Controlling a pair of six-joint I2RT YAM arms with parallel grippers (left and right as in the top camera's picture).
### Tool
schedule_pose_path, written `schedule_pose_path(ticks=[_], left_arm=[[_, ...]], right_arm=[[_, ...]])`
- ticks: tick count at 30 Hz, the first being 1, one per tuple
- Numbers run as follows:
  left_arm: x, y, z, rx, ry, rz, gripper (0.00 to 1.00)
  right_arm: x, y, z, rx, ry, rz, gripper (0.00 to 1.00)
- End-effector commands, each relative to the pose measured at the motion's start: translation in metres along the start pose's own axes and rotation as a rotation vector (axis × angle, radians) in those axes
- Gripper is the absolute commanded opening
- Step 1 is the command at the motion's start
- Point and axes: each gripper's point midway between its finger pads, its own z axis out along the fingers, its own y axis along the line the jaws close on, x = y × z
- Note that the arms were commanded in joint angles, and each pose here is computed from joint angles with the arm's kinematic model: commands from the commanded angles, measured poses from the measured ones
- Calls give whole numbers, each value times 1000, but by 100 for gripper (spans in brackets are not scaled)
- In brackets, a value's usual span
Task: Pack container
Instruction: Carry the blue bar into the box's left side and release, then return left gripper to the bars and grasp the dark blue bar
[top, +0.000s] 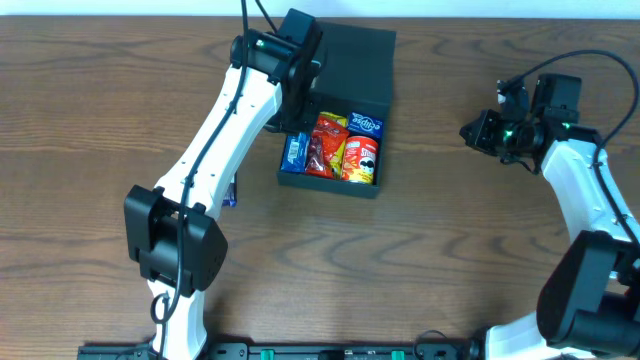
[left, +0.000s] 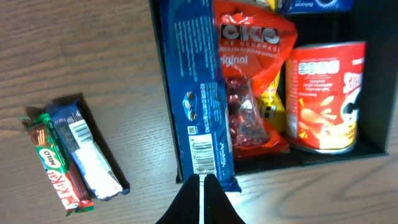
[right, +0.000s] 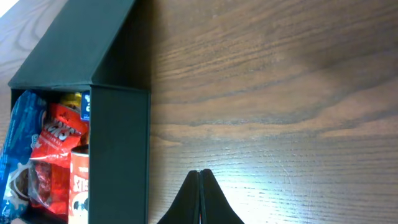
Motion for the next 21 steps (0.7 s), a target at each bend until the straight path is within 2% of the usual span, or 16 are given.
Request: schedule_pose_path(ticks=[1, 21], left_arm=[[19, 2, 18, 10, 65, 27, 6], [42, 1, 79, 40, 114, 23, 6]], right_arm=[[-1, 1, -5, -1, -9, -15, 1], [0, 2, -5, -1, -6, 12, 2]])
